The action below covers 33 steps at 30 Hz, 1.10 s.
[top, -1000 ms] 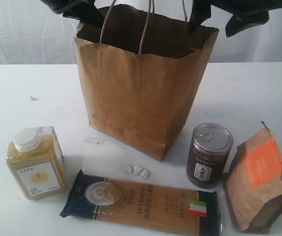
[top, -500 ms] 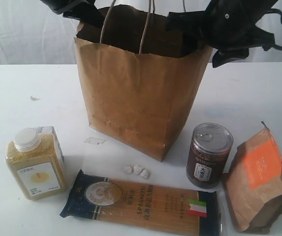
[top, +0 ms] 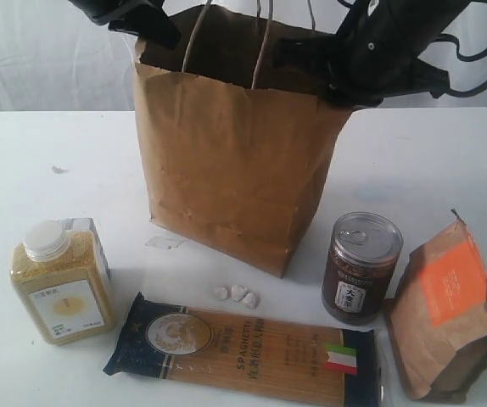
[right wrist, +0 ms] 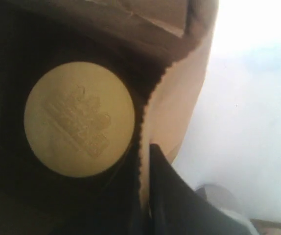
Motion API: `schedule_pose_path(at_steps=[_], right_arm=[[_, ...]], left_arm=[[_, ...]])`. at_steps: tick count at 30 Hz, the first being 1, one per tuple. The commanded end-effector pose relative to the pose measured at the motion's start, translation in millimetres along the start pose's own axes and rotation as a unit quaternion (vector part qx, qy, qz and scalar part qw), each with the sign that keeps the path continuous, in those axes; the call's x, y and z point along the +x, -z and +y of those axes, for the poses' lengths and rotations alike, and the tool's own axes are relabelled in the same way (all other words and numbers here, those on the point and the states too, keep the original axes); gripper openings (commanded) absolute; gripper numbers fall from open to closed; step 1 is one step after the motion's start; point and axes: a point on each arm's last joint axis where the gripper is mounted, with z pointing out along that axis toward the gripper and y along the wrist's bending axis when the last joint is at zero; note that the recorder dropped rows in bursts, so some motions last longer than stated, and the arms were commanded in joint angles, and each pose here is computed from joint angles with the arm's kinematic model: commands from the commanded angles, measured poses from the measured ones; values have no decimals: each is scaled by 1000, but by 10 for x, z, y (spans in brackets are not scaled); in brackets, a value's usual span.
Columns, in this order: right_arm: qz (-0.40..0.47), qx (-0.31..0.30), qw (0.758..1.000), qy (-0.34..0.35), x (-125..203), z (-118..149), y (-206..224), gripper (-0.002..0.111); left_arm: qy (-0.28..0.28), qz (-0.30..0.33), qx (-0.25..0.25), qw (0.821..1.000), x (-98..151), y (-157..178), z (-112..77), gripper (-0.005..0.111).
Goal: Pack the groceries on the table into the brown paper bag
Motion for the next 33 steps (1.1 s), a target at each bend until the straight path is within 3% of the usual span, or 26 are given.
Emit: schedule_pose_path(at_steps=[1, 9, 15, 19, 33], right_arm=[[-42, -16, 998, 34, -110, 34, 205, 0], [-60, -33, 995, 76, -200, 99, 402, 0], [-88, -62, 988, 112, -247, 162, 398, 0], [-88, -86, 984, 131, -298, 234, 295, 0], [-62, -80, 983, 151, -372, 274, 44, 0]], left_arm=[[6, -28, 23, 999, -66, 97, -66, 0], [4, -42, 39, 998, -102, 255, -160, 0], [-1, -75, -14, 997, -133, 614, -86, 0], [9, -40, -22, 999, -43, 667, -9, 0], [50, 24, -51, 997, 189, 593, 203, 0]])
